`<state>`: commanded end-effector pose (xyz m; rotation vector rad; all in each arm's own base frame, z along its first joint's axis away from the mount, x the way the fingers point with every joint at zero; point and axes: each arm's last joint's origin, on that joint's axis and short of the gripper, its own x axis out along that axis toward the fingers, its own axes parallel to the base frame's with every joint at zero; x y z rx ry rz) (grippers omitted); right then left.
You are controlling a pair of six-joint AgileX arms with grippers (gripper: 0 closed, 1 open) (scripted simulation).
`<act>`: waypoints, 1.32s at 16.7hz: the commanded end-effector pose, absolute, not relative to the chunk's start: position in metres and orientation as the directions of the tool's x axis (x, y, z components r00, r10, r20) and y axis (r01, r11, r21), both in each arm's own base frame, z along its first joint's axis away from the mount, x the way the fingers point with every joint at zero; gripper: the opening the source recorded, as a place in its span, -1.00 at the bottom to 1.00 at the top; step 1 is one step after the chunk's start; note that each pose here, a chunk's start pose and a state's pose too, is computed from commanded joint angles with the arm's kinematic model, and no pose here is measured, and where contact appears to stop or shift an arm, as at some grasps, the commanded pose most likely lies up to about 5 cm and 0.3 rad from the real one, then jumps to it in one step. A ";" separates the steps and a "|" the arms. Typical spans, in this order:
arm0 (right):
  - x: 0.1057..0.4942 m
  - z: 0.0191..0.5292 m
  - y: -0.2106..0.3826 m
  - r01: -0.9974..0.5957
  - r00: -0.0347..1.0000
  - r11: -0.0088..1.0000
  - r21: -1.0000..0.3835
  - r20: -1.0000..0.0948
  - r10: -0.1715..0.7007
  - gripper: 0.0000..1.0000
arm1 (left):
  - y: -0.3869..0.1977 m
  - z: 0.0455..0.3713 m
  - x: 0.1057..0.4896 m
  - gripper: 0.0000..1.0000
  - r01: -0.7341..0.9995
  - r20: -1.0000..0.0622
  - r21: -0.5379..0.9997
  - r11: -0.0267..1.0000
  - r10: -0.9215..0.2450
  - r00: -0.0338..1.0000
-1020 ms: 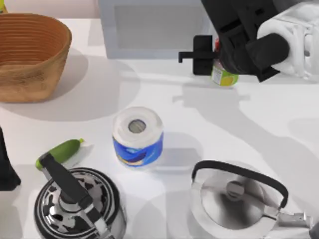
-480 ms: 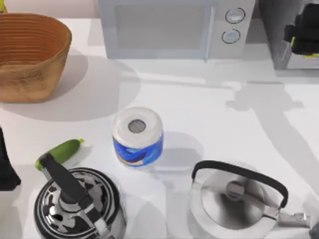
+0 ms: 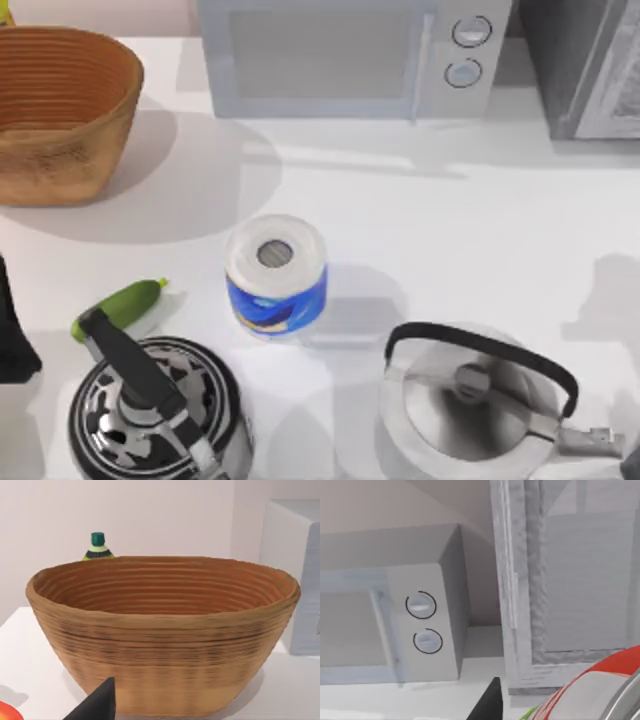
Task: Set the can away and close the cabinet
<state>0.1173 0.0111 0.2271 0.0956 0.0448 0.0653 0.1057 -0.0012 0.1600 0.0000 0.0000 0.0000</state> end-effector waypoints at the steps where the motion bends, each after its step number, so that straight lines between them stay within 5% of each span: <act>1: 0.112 0.212 0.008 -0.051 0.998 0.996 0.076 -0.022 0.053 -1.00 | -0.001 0.160 0.106 1.00 0.000 0.000 0.000 1.000 0.000 1.000; 6: 0.106 0.163 -0.001 -0.003 1.000 1.000 0.004 0.001 0.003 -1.00 | -0.001 0.160 0.106 1.00 0.000 0.000 0.000 1.000 0.000 1.000; 13: 0.106 0.161 -0.001 -0.002 1.000 1.000 0.001 -0.012 0.002 -1.00 | -0.001 0.160 0.106 1.00 0.000 0.000 0.000 1.000 0.000 1.000; 22: 0.123 0.254 -0.002 0.068 0.986 0.996 -0.053 -0.152 -0.075 -1.00 | -0.001 0.160 0.106 1.00 0.000 0.000 0.000 1.000 0.000 1.000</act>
